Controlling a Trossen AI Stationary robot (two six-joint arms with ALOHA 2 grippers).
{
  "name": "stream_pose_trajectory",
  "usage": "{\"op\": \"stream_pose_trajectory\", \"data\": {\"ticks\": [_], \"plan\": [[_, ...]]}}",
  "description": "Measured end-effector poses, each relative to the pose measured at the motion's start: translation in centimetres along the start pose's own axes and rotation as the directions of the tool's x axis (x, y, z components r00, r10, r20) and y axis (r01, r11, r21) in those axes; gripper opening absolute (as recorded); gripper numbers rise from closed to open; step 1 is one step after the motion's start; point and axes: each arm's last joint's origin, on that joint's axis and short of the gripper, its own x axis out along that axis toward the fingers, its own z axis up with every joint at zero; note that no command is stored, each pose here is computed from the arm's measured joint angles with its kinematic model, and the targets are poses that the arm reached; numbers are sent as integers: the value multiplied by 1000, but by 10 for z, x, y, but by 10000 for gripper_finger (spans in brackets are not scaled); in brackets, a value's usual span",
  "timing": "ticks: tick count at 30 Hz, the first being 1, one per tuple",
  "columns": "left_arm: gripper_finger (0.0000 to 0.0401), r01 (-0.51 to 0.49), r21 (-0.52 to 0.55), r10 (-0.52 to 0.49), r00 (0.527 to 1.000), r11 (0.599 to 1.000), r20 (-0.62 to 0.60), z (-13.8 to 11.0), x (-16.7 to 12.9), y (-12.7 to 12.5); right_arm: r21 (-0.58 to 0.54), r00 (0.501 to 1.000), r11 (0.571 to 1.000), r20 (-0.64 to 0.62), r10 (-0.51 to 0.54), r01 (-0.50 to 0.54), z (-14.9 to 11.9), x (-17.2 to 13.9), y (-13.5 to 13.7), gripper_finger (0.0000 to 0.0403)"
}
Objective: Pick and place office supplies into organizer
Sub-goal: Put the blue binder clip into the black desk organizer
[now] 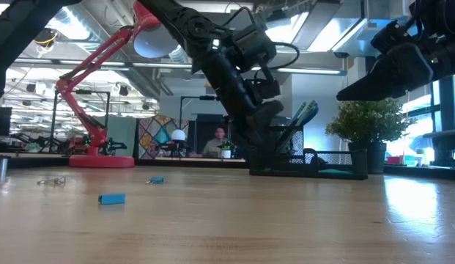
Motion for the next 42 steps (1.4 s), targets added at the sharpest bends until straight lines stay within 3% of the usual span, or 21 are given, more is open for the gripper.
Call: {"op": "stream_pose_trajectory", "data": {"ticks": [5,10,16,20,26,32,38,42], "plan": [[131,101,11,-100,993,995,-58,7,-9,-7,44,1000,999,0,1,-1,0,0,0,162],[130,242,41,-237,967,969,-92,25,-30,-30,45,1000,999,0,1,-1,0,0,0,162],[130,414,71,-390,893,907,-224,27,-59,-65,12,1000,1000,-1,1,-1,0,0,0,162],[134,446,-56,-444,858,893,-260,25,-72,-87,-75,1000,997,-1,1,-1,0,0,0,162],[138,301,-360,-425,838,883,-341,12,-79,-101,-214,1000,977,4,1,0,0,0,0,162],[130,-6,-484,-256,844,875,-472,-7,-85,-105,-234,1000,972,20,1,4,2,0,0,162],[126,-266,-539,-96,829,799,-552,-17,-90,-97,-229,1000,973,20,1,3,2,0,0,162],[126,-401,-596,-48,802,696,-595,-30,-84,-94,-212,1000,977,19,2,2,2,0,0,162]]}}
